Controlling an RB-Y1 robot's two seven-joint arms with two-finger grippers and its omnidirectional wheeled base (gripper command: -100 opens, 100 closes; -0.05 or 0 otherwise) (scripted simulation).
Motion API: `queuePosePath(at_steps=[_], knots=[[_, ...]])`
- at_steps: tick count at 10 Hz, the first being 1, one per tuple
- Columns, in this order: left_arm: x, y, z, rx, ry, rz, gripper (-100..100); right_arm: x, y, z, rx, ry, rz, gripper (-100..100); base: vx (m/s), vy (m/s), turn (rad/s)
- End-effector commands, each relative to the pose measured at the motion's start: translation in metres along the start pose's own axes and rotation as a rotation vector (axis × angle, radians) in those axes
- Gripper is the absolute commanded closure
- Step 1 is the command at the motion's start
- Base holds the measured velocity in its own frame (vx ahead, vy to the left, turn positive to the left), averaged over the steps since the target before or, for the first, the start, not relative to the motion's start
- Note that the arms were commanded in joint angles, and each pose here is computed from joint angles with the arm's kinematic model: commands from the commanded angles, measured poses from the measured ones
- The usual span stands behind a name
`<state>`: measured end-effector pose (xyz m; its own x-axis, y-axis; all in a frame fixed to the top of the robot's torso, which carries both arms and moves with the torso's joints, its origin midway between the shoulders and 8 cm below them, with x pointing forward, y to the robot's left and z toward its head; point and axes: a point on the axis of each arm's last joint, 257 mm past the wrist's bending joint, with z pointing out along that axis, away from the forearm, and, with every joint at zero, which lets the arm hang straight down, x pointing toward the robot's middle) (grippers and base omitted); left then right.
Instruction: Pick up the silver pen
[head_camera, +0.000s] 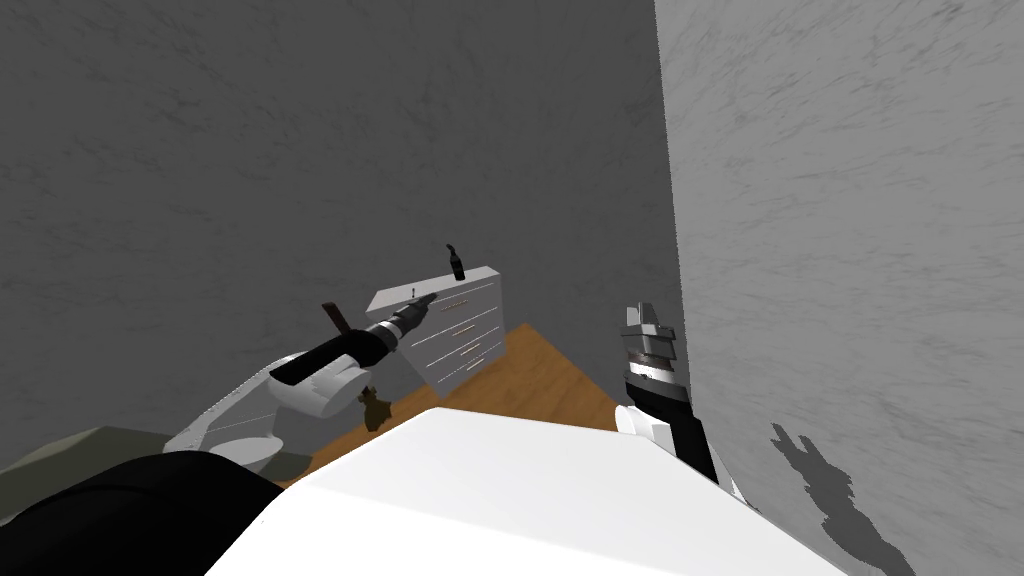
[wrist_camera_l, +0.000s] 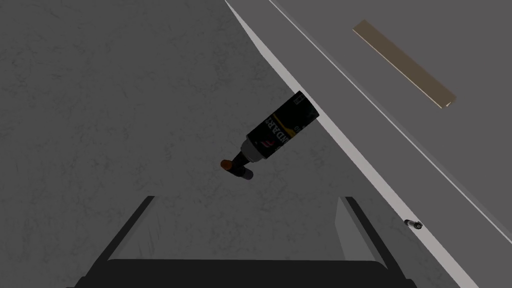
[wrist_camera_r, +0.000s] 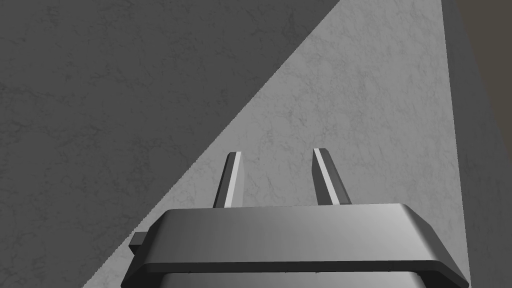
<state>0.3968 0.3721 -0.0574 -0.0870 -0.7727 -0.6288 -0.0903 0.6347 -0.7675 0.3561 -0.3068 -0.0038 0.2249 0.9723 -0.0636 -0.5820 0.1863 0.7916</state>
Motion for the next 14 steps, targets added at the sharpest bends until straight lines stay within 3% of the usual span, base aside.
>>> queuePosePath(at_steps=[1,14], knots=[[0.0,0.008,0.0,-0.04,0.017,0.01,-100,0.0,0.0,0.0,0.0,0.0,0.0,0,0.039,-0.022,-0.026],[-0.012,0.044,-0.01,-0.298,0.153,0.111,-100,0.0,0.0,0.0,0.0,0.0,0.0,0,0.044,0.007,-0.021]])
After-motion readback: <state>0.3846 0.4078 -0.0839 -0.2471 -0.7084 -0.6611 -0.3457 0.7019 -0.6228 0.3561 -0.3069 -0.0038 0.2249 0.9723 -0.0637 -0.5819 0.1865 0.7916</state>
